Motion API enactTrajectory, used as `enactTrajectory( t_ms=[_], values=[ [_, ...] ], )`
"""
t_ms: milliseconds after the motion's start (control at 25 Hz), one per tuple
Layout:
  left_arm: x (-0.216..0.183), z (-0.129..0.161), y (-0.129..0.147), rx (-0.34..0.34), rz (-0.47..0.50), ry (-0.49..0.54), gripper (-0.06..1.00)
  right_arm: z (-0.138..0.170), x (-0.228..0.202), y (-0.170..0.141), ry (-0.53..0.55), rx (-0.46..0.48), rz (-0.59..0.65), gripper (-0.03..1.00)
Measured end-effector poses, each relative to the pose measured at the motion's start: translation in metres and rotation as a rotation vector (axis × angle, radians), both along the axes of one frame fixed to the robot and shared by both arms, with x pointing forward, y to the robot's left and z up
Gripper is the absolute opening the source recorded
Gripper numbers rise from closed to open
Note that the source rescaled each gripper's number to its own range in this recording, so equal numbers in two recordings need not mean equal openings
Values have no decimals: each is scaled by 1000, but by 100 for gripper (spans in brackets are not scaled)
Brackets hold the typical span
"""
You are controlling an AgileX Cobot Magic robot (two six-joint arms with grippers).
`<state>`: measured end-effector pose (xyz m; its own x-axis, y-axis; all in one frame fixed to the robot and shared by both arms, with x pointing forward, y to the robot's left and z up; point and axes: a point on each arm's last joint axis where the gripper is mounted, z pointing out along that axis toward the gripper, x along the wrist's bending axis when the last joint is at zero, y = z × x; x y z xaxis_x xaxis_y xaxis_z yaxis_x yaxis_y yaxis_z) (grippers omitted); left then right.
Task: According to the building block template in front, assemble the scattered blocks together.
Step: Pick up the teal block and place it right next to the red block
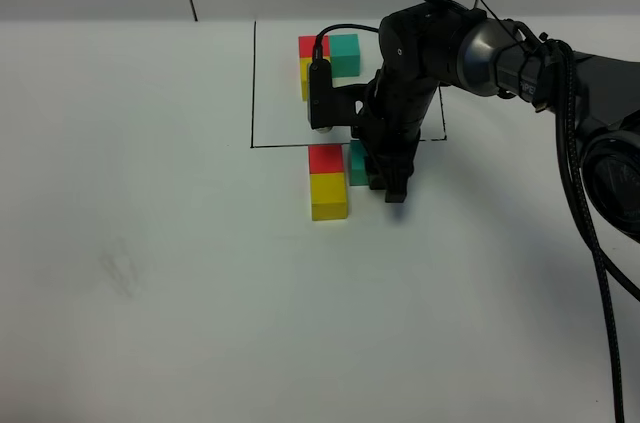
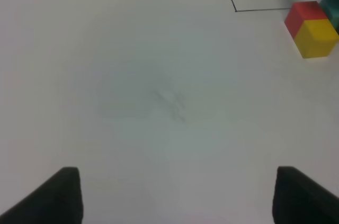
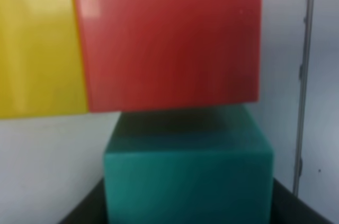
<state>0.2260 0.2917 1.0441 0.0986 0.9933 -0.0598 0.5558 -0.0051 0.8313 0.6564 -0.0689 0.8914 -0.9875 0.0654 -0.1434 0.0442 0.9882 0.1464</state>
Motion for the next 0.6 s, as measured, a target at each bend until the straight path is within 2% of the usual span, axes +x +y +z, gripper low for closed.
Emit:
enactTrajectory(
  t_ms=[600],
  values=[
    [0, 0, 0, 0, 0, 0, 67, 0, 0, 0, -1, -1, 2, 25]
  ],
)
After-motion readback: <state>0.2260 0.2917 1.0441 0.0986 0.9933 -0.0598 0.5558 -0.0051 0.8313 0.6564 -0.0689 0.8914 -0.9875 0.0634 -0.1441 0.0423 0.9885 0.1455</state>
